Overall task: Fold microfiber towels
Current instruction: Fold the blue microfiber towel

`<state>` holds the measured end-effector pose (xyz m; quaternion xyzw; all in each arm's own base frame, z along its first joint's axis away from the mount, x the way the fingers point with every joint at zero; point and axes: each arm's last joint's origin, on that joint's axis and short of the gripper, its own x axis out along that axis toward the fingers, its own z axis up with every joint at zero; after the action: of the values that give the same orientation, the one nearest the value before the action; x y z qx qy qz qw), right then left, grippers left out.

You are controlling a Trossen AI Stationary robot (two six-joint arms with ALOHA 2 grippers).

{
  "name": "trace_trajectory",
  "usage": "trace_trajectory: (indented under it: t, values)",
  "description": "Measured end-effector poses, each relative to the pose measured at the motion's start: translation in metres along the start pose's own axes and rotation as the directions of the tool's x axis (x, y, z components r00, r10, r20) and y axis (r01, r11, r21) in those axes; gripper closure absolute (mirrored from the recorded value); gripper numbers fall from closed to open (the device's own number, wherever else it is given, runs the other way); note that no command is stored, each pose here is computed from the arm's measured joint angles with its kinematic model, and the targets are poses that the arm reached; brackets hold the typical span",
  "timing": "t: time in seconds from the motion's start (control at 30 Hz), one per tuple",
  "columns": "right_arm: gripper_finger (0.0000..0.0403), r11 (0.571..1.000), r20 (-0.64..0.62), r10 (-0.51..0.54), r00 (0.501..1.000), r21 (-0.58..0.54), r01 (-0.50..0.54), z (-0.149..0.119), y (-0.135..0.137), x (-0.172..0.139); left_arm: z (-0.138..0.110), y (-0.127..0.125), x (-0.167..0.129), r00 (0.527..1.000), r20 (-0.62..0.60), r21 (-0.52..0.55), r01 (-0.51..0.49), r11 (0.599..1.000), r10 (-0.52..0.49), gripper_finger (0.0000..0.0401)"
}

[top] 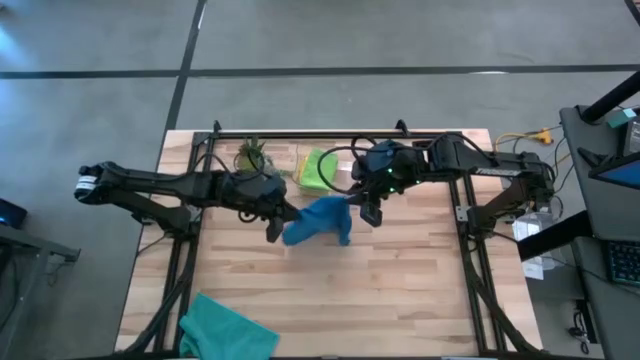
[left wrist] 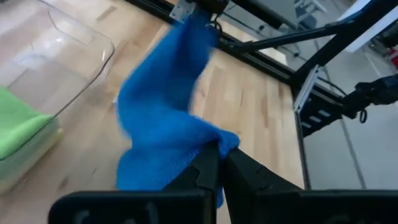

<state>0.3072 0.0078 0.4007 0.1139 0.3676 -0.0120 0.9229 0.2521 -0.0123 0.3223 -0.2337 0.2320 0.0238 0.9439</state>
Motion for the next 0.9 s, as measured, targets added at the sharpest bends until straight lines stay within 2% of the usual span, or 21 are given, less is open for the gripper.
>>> trace_trajectory:
  t: [0.17,0.33,0.47,0.6,0.73,0.9]
  values:
    - [0.0262,0.984,0.097,0.091,0.991,-0.159,-0.075,0.010,0.011,0.005,0.006,-0.004,-0.003,1.000,0.013,0.000,0.018,1.000,-0.018,0.0401]
    - [0.0259,0.963,0.038,0.145,0.989,-0.236,-0.132,0.010,0.012,0.035,0.014,-0.009,-0.009,0.998,0.000,0.001,0.063,0.998,-0.063,0.0401]
    - [0.0259,0.933,0.014,0.209,0.978,-0.302,-0.195,0.011,0.014,0.066,0.015,-0.014,-0.012,0.986,-0.053,-0.001,0.161,0.987,-0.161,0.0401]
    - [0.0259,0.896,0.061,0.307,0.950,-0.354,-0.268,0.018,0.018,0.085,0.008,-0.015,-0.013,0.940,-0.196,-0.036,0.278,0.960,-0.280,0.0401]
    - [0.0259,0.857,0.088,0.360,0.929,-0.425,-0.292,0.022,0.020,0.094,-0.004,-0.013,-0.015,0.876,-0.343,-0.103,0.322,0.941,-0.338,0.0401]
    - [0.0259,0.785,0.060,0.497,0.866,-0.458,-0.418,0.021,0.023,0.127,-0.005,-0.016,-0.019,0.818,-0.387,-0.145,0.402,0.904,-0.426,0.0401]
